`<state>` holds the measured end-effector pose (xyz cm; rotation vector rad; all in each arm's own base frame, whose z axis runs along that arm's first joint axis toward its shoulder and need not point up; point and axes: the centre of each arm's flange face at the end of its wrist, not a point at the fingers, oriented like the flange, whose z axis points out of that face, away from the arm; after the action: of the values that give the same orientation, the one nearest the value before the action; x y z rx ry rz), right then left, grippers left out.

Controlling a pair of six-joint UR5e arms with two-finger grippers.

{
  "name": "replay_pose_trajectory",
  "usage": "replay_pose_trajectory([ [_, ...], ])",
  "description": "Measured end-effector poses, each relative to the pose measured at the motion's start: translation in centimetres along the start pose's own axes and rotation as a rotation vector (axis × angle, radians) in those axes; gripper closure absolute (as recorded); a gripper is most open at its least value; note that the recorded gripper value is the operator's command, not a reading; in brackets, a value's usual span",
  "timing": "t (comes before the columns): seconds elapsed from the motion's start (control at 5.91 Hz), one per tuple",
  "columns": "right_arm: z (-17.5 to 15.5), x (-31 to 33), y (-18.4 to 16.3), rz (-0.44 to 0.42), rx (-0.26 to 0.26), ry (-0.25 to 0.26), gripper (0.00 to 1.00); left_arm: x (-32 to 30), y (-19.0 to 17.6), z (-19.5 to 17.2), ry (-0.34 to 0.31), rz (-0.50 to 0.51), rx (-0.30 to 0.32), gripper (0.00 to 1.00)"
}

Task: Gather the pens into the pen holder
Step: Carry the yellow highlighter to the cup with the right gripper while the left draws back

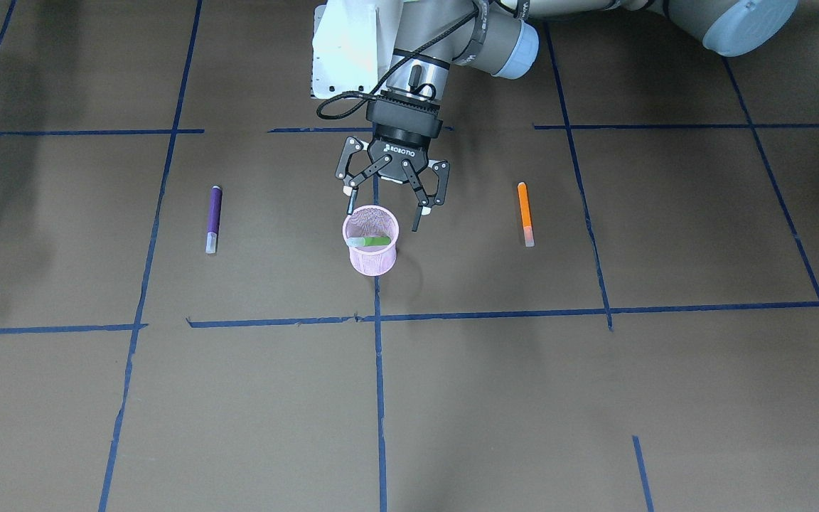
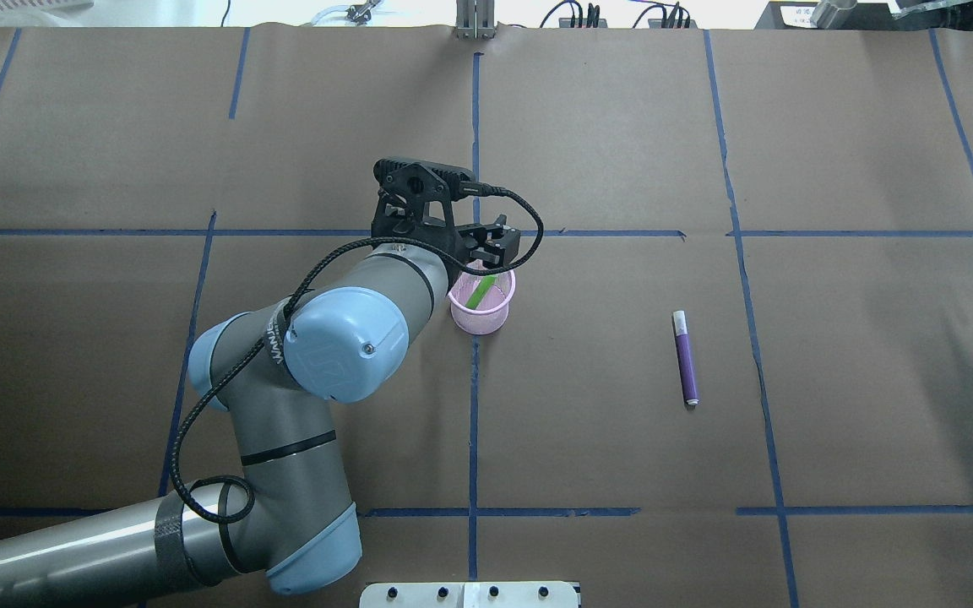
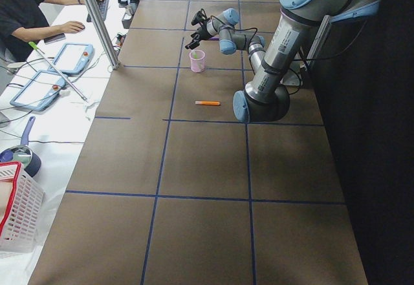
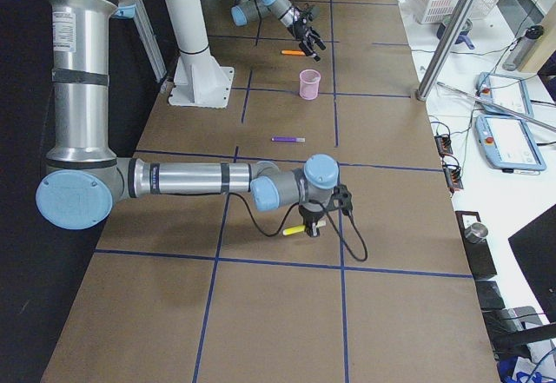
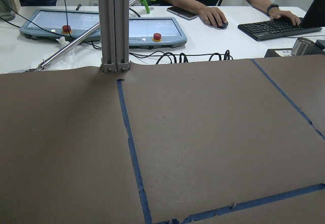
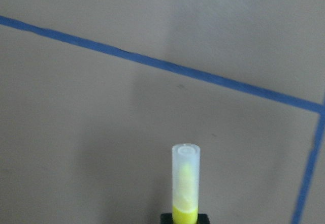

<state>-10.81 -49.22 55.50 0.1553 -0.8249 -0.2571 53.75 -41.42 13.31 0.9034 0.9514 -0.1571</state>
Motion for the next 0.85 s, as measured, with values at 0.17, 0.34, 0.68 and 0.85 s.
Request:
replay_pose_trajectory([
  [0.17, -1.9, -8.5, -3.7, -0.007, 0.069, -0.024, 1.0, 0.0, -0.3, -0.1, 0.012, -0.005, 0.01, 0.01],
  [0.34, -3.2, -17.7, -6.9, 0.025, 0.148, -0.043, 1.0, -0.8, -0.7, -0.2, 0.021, -0.013, 0.027, 0.01],
  [0.68, -4.6, -34.8, -9.3, 0.135, 0.31, -0.116, 1.0, -6.3, -2.4, 0.8, 0.034, -0.023, -0.053, 0.01],
  [0.85, -5.4, -41.9, -8.9, 0.181, 0.392, -0.165, 1.0, -10.5, -3.8, 1.1, 0.052, -0.038, -0.146, 0.01],
])
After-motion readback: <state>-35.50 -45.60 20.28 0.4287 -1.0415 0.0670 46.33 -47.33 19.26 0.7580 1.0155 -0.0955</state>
